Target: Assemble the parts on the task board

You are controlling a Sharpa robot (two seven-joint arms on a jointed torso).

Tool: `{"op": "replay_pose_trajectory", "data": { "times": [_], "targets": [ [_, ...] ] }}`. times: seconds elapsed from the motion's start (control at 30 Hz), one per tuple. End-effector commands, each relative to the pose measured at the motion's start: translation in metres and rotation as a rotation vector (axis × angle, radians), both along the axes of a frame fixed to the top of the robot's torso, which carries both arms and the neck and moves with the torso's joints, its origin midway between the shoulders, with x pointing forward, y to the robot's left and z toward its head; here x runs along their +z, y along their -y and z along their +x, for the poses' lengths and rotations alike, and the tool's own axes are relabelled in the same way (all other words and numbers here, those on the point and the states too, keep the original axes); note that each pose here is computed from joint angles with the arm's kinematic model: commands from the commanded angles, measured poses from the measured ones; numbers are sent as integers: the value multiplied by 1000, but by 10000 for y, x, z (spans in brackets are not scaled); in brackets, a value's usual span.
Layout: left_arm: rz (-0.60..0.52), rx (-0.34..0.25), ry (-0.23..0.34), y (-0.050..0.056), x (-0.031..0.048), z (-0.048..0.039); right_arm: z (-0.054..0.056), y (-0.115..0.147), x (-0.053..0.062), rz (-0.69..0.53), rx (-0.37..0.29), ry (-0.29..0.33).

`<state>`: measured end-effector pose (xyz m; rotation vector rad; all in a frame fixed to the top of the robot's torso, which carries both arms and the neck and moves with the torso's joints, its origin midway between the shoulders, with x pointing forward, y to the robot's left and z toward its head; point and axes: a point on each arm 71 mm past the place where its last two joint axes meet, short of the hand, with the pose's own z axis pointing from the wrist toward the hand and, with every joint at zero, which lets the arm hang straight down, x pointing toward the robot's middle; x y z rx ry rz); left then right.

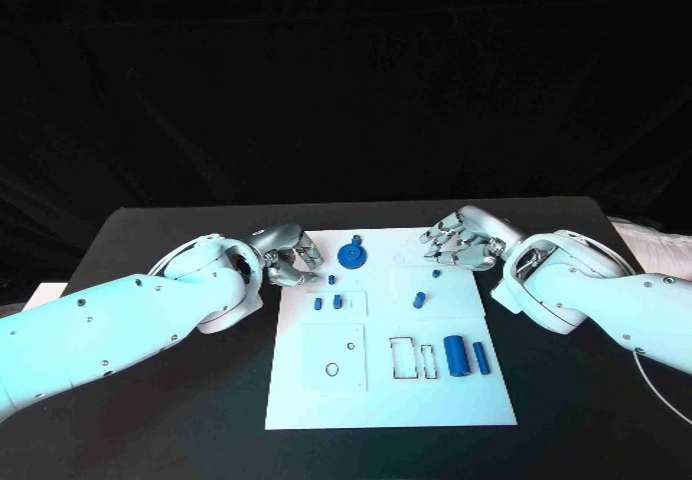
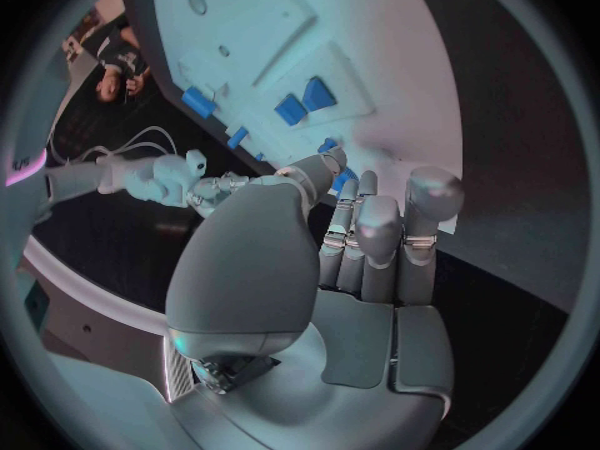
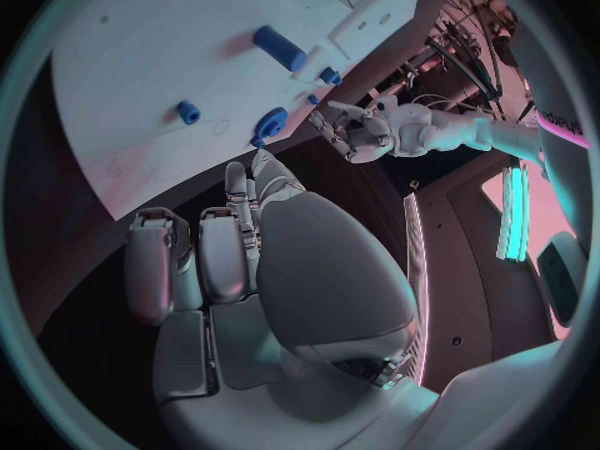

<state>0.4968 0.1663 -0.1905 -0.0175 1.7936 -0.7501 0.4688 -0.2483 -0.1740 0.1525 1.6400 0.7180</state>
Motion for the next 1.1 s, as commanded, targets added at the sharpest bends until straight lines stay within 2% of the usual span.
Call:
{"op": "replay_pose_trajectory", "data": {
  "times": [0.03, 0.13, 0.2, 0.33, 0.63, 1.1],
  "targets": [
    [-538, 110, -136, -81, 106, -4, -8, 7, -39, -283, 27, 61],
    [-795, 173, -235, -180, 107, -43, -19, 14, -62, -380, 29, 75],
    [-921, 204, -280, -230, 110, -80, -28, 14, -86, -433, 30, 76],
    [-1058, 234, -323, -288, 122, -163, -43, 2, -125, -504, 31, 79],
    [-1158, 244, -360, -297, 136, -282, -65, -83, -182, -562, 59, 65],
    [-1174, 260, -375, -326, 131, -305, -80, -208, -222, -563, 100, 53]
  ]
}}
